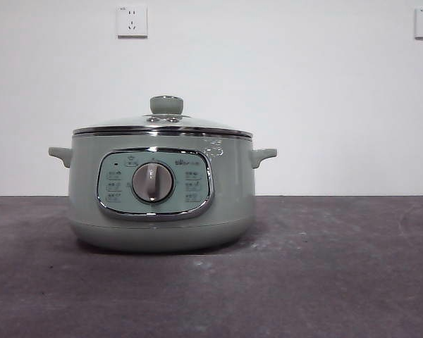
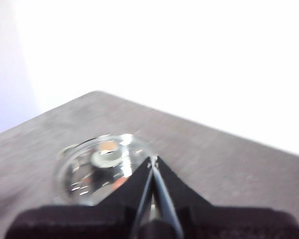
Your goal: Pick up the egg,open the lid,put the egg in the pot,close the lid
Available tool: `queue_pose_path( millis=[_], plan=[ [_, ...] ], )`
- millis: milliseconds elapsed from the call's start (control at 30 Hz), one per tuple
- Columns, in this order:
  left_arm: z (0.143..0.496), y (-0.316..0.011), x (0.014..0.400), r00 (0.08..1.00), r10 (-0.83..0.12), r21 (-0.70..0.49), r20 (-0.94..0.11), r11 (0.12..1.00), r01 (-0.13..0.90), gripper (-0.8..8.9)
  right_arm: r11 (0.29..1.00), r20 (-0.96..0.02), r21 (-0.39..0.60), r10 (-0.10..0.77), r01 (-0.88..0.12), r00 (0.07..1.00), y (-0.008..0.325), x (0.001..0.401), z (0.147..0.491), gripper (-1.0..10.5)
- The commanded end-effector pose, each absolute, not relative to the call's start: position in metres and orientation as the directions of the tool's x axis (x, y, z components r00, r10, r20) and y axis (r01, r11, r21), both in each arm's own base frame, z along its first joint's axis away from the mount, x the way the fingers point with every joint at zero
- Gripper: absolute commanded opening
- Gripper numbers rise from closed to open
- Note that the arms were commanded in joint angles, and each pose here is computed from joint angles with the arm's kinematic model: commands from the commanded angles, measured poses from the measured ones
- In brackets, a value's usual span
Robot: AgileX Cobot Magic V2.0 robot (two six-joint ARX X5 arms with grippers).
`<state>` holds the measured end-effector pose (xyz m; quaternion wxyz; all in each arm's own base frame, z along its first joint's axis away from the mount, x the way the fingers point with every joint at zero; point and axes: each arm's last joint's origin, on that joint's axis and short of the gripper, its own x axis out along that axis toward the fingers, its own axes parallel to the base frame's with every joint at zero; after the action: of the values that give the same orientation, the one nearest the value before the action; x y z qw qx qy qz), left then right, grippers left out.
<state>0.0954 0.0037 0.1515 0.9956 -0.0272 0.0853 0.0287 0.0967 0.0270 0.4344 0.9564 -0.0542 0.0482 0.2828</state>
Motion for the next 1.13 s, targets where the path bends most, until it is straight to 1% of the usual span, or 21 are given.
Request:
queue_pose_path(
  millis=[33, 167, 267, 333, 467, 533, 633, 800, 967, 1133],
  plan=[
    [0.148, 0.004, 0.096, 0.983, 0.058, -0.055, -0.174, 0.996, -0.068, -0.03, 0.855, -0.084, -0.084, 0.506, -0.512, 0.858, 0.024, 0.104, 0.387, 0.0],
    [0.148, 0.004, 0.096, 0.983, 0.058, -0.055, -0.174, 0.996, -0.068, -0.03, 0.877, -0.019, -0.108, 0.468, -0.468, 0.883, 0.021, 0.101, 0.330, 0.0],
    [0.148, 0.004, 0.096, 0.983, 0.058, -0.055, -0.174, 0.996, -0.068, -0.03, 0.909, 0.002, -0.068, 0.413, -0.412, 0.911, 0.020, 0.099, 0.290, 0.0],
    [0.148, 0.004, 0.096, 0.983, 0.058, -0.055, -0.174, 0.996, -0.068, -0.03, 0.926, 0.006, -0.037, 0.376, -0.375, 0.927, 0.018, 0.098, 0.266, 0.0],
    [0.148, 0.004, 0.096, 0.983, 0.058, -0.055, -0.174, 0.996, -0.068, -0.03, 0.945, -0.002, -0.007, 0.326, -0.326, 0.945, 0.017, 0.096, 0.230, 0.0],
    [0.148, 0.004, 0.096, 0.983, 0.058, -0.055, -0.174, 0.996, -0.068, -0.03, 0.947, -0.017, -0.004, 0.323, -0.323, 0.946, 0.016, 0.096, 0.213, 0.0],
    [0.148, 0.004, 0.096, 0.983, 0.058, -0.055, -0.174, 0.996, -0.068, -0.03, 0.947, -0.040, 0.002, 0.322, -0.323, 0.946, 0.016, 0.096, 0.193, 0.0],
    [0.148, 0.004, 0.096, 0.983, 0.058, -0.055, -0.174, 0.996, -0.068, -0.03, 0.947, -0.070, 0.037, 0.322, -0.320, 0.944, 0.016, 0.096, 0.169, 0.0],
    [0.148, 0.004, 0.096, 0.983, 0.058, -0.055, -0.174, 0.996, -0.068, -0.03, 0.946, -0.099, 0.060, 0.323, -0.318, 0.941, 0.016, 0.096, 0.155, 0.0],
    [0.148, 0.004, 0.096, 0.983, 0.058, -0.055, -0.175, 0.996, -0.068, -0.03, 0.947, -0.159, 0.072, 0.321, -0.313, 0.934, 0.016, 0.094, 0.149, 0.0]
  ],
)
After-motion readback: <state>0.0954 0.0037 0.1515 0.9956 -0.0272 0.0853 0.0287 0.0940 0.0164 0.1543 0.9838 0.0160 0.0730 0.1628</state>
